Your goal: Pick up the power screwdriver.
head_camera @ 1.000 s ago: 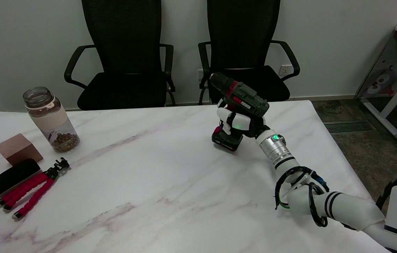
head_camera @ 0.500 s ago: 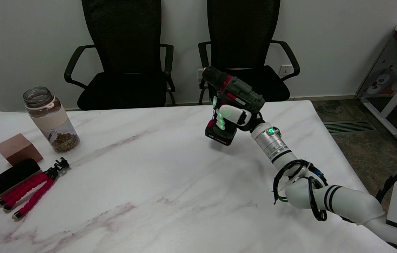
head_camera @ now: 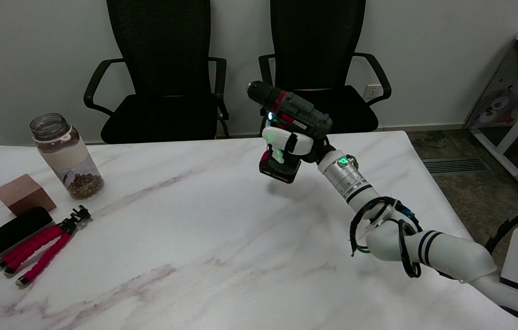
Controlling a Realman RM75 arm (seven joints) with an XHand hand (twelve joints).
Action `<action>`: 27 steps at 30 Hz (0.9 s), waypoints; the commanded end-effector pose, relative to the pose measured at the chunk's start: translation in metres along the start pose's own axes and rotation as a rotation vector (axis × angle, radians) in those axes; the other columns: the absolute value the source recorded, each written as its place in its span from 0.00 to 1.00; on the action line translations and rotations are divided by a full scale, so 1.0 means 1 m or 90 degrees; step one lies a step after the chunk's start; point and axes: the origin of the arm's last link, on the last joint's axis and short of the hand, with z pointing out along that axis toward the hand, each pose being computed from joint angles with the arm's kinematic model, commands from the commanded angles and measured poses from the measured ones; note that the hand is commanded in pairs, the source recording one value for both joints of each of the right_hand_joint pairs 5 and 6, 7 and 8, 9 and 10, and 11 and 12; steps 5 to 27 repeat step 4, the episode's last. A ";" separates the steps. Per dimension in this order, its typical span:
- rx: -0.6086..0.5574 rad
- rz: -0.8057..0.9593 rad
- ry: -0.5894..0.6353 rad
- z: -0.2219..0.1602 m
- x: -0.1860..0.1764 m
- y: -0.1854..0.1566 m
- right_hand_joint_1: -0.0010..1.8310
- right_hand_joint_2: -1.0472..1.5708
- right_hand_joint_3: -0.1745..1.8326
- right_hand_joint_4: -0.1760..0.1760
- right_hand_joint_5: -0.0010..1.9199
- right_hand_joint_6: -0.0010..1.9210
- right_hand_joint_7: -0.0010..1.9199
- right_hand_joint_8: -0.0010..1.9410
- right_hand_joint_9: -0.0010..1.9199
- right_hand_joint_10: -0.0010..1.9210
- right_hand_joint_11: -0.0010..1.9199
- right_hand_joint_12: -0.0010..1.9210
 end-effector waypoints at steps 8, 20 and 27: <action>0.065 -0.043 -0.002 0.026 -0.011 -0.042 0.53 0.60 0.50 1.00 1.00 1.00 1.00 0.99 1.00 1.00 1.00 1.00; 0.065 -0.043 -0.002 0.026 -0.011 -0.042 0.53 0.60 0.50 1.00 1.00 1.00 1.00 0.99 1.00 1.00 1.00 1.00; 0.065 -0.043 -0.002 0.026 -0.011 -0.042 0.53 0.60 0.50 1.00 1.00 1.00 1.00 0.99 1.00 1.00 1.00 1.00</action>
